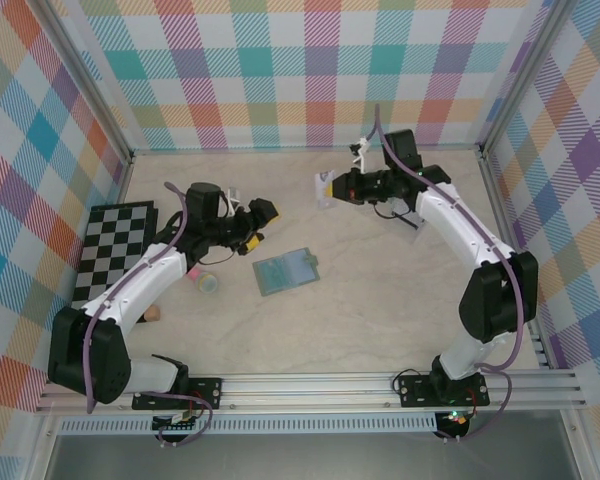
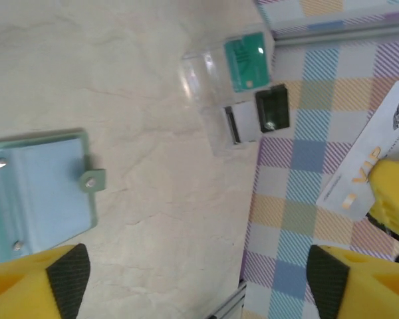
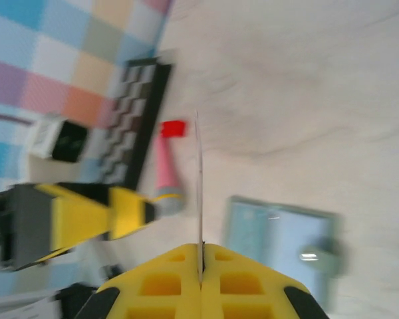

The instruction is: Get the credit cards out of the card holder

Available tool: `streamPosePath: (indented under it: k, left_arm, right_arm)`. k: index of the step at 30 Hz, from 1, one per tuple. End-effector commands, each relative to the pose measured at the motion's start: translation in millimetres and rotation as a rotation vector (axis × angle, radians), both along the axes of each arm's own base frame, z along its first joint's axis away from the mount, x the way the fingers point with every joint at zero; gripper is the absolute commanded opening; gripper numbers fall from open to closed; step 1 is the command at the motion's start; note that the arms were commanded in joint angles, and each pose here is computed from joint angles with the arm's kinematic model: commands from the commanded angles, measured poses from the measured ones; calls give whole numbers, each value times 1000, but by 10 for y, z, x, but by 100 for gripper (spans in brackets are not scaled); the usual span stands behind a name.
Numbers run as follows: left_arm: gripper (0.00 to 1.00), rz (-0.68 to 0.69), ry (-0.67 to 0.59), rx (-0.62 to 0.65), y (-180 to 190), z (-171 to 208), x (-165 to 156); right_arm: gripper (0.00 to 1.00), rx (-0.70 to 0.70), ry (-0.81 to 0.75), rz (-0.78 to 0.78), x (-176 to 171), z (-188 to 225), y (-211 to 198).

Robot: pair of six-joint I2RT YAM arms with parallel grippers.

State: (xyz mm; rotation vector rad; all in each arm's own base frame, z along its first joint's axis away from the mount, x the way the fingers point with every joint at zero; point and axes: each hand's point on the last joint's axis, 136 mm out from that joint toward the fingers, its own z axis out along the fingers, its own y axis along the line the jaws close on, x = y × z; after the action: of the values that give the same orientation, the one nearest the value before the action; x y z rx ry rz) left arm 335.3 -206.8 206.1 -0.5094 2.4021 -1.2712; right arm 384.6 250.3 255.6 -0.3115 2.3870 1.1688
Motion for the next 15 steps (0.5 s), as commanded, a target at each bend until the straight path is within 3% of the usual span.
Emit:
streamPosePath:
  k: [1, 8, 15]
  left_arm:
    - [93, 7, 36, 159, 243, -129, -127]
    - [100, -22, 88, 246, 365, -341, -253]
    - [100, -45, 116, 262, 385, -386, -323]
  right_arm:
    - [0, -308, -97, -19, 143, -356, -515]
    - [0, -587, -211, -15, 448, -585, -1254]
    - [0, -758, -289, 104, 507, -750, -1557]
